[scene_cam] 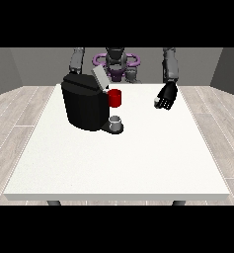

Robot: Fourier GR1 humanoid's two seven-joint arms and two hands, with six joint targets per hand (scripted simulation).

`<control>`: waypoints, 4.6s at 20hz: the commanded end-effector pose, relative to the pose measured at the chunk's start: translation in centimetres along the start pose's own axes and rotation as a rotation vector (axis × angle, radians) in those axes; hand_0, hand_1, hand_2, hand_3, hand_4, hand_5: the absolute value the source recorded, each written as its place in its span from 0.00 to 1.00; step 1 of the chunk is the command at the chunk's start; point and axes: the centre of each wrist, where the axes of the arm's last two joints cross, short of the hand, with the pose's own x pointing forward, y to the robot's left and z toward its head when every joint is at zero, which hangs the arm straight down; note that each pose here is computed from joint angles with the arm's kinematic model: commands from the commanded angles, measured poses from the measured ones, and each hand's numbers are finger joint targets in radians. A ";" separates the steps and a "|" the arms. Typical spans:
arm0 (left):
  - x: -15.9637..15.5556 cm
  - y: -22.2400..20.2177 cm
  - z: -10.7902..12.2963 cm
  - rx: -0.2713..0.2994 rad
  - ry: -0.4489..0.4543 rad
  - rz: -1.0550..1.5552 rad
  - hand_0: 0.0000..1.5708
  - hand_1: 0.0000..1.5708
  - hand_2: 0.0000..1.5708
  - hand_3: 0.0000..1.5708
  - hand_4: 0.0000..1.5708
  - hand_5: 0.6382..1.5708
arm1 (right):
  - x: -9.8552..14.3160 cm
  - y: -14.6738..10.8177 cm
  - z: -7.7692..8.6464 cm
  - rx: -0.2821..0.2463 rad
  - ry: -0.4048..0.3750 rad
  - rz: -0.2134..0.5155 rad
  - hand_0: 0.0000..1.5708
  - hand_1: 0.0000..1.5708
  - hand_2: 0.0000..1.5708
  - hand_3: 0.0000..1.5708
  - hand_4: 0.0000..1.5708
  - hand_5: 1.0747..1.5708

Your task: Insert the coffee pod into the coffee machine and close the lid

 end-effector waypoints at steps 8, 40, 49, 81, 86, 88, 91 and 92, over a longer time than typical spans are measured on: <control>4.6 1.8 -2.7 -0.016 -0.142 0.155 0.92 0.92 0.91 0.86 0.34 1.00 | -3.5 0.2 0.4 -0.079 0.119 0.061 0.00 0.00 0.00 0.00 0.00 1.00; 13.1 24.8 -3.9 0.212 -0.160 0.191 0.78 0.78 0.81 0.80 0.31 1.00 | 4.6 0.0 -3.2 0.023 -0.138 0.059 0.00 0.00 0.00 0.00 0.00 1.00; 12.0 27.0 -3.2 0.230 -0.145 0.206 0.76 0.76 0.82 0.79 0.31 1.00 | 6.6 0.4 -3.2 -0.003 -0.196 0.045 0.00 0.00 0.00 0.00 0.00 1.00; 14.1 28.3 -3.6 0.259 -0.206 0.165 0.76 0.76 0.77 0.75 0.23 1.00 | 5.8 -1.1 -4.1 -0.045 -0.131 0.051 0.00 0.00 0.00 0.00 0.00 1.00; 13.6 26.8 -4.0 0.309 -0.167 0.051 0.77 0.77 0.78 0.72 0.00 1.00 | 8.0 -2.0 -4.6 -0.047 -0.171 0.072 0.00 0.00 0.00 0.00 0.00 1.00; 14.6 26.2 -4.5 0.300 -0.186 0.022 0.77 0.77 0.78 0.70 0.00 1.00 | 7.5 -1.3 -4.6 -0.043 -0.159 0.037 0.00 0.00 0.00 0.00 0.00 1.00; 14.1 29.0 -3.2 0.357 -0.174 -0.014 0.74 0.74 0.76 0.68 0.00 1.00 | 9.1 -0.2 -4.9 -0.045 -0.223 0.052 0.00 0.00 0.00 0.00 0.09 1.00; 13.5 27.2 -3.8 0.310 -0.187 -0.030 0.74 0.74 0.75 0.67 0.00 1.00 | 7.6 -1.4 -4.8 -0.090 -0.178 0.048 0.00 0.00 0.00 0.00 0.00 1.00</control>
